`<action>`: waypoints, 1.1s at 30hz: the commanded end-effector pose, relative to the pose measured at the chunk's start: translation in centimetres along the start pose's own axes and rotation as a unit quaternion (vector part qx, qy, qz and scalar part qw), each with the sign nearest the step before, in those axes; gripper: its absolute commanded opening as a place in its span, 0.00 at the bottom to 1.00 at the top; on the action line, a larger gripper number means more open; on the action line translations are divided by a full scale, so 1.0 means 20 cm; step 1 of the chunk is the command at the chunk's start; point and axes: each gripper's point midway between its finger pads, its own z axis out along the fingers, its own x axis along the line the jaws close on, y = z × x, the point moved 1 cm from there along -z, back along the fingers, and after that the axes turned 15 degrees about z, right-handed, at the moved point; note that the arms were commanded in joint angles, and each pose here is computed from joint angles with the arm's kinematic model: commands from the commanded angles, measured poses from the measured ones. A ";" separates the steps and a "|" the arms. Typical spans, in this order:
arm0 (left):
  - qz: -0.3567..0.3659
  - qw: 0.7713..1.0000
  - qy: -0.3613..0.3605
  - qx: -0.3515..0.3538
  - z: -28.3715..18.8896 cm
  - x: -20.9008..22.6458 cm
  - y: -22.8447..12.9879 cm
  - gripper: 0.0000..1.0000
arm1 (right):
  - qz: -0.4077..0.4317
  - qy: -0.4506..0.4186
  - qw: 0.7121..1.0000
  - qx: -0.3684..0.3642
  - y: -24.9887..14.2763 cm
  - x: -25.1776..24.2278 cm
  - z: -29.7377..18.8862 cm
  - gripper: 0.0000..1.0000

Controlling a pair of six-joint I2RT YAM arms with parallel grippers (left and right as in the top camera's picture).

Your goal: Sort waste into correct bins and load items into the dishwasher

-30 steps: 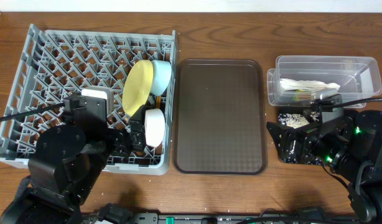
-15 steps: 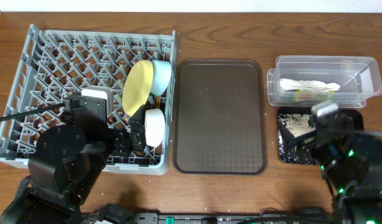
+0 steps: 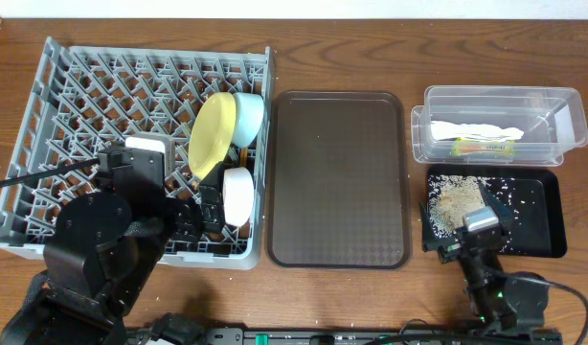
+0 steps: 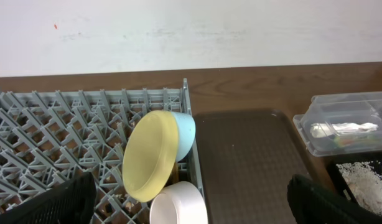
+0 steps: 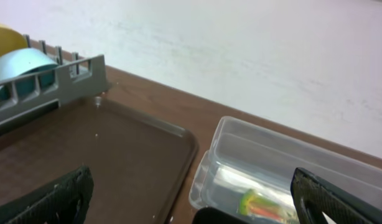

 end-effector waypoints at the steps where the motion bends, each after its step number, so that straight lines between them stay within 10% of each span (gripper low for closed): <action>1: -0.001 1.000 0.006 -0.004 -0.01 0.01 0.01 1.00 | -0.003 -0.002 1.000 -0.016 -0.05 -0.01 0.00 0.99; 33: -0.001 1.000 0.006 -0.004 -0.01 0.01 0.01 1.00 | 0.007 0.001 1.000 -0.005 -0.15 -0.02 0.03 0.99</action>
